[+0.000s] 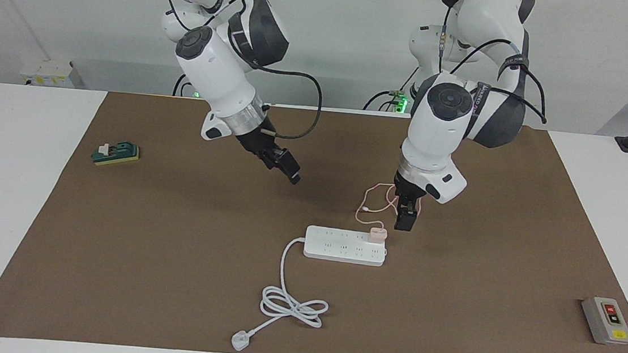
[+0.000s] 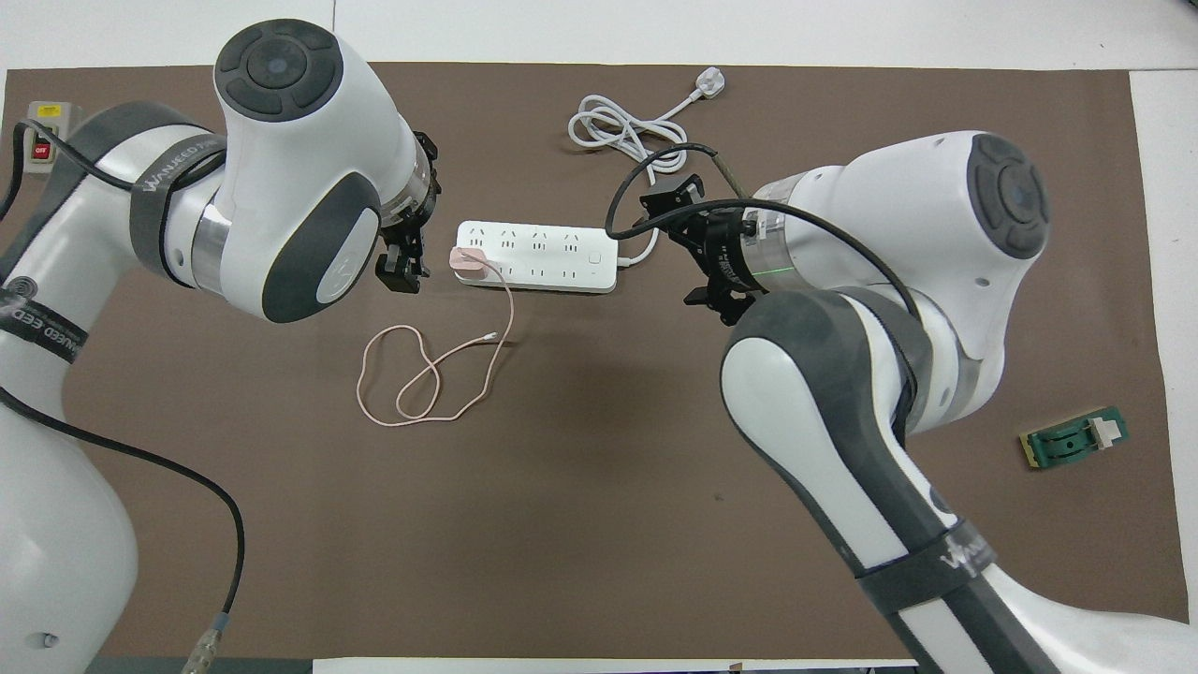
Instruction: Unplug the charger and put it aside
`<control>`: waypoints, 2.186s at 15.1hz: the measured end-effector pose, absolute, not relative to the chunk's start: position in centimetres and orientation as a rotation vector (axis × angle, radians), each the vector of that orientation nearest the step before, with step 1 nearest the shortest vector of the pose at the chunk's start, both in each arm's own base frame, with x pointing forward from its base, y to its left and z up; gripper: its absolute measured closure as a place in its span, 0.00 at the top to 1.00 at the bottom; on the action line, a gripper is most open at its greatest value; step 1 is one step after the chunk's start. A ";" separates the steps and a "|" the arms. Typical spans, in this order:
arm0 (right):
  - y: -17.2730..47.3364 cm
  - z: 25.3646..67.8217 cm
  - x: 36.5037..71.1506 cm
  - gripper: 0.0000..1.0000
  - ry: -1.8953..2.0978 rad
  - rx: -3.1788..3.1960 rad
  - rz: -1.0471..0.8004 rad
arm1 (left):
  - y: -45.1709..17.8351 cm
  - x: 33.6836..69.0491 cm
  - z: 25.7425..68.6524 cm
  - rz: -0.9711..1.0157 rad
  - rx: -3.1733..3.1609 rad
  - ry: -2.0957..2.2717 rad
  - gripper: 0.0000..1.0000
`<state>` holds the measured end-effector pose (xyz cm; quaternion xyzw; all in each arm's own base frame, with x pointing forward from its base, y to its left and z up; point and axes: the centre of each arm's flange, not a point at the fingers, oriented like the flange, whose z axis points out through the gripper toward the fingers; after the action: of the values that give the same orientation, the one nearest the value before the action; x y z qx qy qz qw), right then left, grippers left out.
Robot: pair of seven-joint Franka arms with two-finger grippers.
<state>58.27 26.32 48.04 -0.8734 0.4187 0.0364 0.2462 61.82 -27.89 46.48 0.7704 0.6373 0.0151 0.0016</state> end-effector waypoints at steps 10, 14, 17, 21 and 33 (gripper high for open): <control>27.9 44.8 58.0 1.00 1.372 -2.138 0.295 | -30.0 61.8 43.1 0.023 2.462 1.936 1.00; 28.2 44.7 57.8 1.00 0.990 -2.395 0.116 | -30.0 61.7 42.8 0.021 2.482 1.914 1.00; 27.8 45.0 58.2 1.00 0.559 -2.523 -0.054 | -30.0 61.7 42.4 0.014 2.497 1.905 1.00; 27.6 45.3 58.8 1.00 0.013 -2.593 -0.295 | -29.9 61.9 41.4 0.000 2.505 1.908 1.00; 28.0 39.0 60.3 1.00 -1.375 -2.387 -0.467 | -29.8 62.4 40.2 -0.007 2.497 1.911 1.00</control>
<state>60.30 27.98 39.00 -0.8415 -0.4846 -0.1647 0.1731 62.43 -29.78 40.21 0.7942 0.6077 -0.0024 -0.0013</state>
